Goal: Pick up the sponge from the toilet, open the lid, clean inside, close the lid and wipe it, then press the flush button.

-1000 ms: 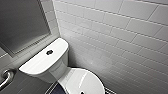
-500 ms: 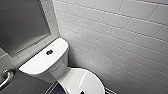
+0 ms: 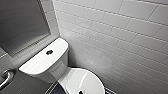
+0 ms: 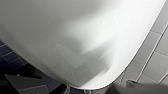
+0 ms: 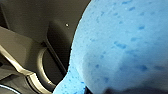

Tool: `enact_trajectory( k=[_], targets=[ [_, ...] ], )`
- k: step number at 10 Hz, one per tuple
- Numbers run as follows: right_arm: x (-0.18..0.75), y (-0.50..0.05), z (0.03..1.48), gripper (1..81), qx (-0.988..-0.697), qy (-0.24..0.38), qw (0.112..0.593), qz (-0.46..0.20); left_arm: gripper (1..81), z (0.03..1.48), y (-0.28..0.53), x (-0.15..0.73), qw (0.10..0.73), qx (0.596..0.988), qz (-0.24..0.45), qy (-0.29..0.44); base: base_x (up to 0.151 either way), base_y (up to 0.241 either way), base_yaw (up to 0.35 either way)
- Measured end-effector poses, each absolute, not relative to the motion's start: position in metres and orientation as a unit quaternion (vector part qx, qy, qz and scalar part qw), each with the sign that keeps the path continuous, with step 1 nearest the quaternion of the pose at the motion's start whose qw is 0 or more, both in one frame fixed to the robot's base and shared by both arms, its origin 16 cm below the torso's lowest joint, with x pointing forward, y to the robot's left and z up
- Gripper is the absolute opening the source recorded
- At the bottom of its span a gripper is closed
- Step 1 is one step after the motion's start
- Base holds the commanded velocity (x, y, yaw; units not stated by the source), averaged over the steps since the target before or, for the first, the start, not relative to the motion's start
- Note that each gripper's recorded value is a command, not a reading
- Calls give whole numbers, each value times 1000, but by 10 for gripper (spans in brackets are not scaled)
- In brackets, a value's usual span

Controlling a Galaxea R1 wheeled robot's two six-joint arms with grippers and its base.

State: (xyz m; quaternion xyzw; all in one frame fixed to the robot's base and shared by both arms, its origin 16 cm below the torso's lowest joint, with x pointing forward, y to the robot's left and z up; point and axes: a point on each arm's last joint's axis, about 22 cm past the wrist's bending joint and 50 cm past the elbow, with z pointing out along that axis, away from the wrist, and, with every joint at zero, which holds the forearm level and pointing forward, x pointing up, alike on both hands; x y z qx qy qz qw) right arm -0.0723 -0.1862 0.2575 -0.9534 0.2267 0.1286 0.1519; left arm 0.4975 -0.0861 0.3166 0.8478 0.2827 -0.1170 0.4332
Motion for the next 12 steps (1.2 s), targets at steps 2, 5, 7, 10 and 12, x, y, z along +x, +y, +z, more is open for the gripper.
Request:
enact_trajectory(
  k=[2,5,7,10,12],
  targets=[
    [-73,-187,257,10,-954,227,151,129,811,315,-85,499,432,843,-119,298,0,0,0],
    [-73,-188,257,10,-954,226,150,129,811,310,-82,503,423,833,-128,333,0,0,0],
    [-73,-188,257,10,-954,226,150,129,811,304,-77,505,414,830,-131,350,0,0,0],
    [-73,-187,257,10,-954,226,151,129,811,307,-68,507,415,826,-133,358,0,0,0],
    [-72,-182,257,10,-953,227,153,130,811,314,-65,510,425,821,-131,358,0,0,0]
  ],
)
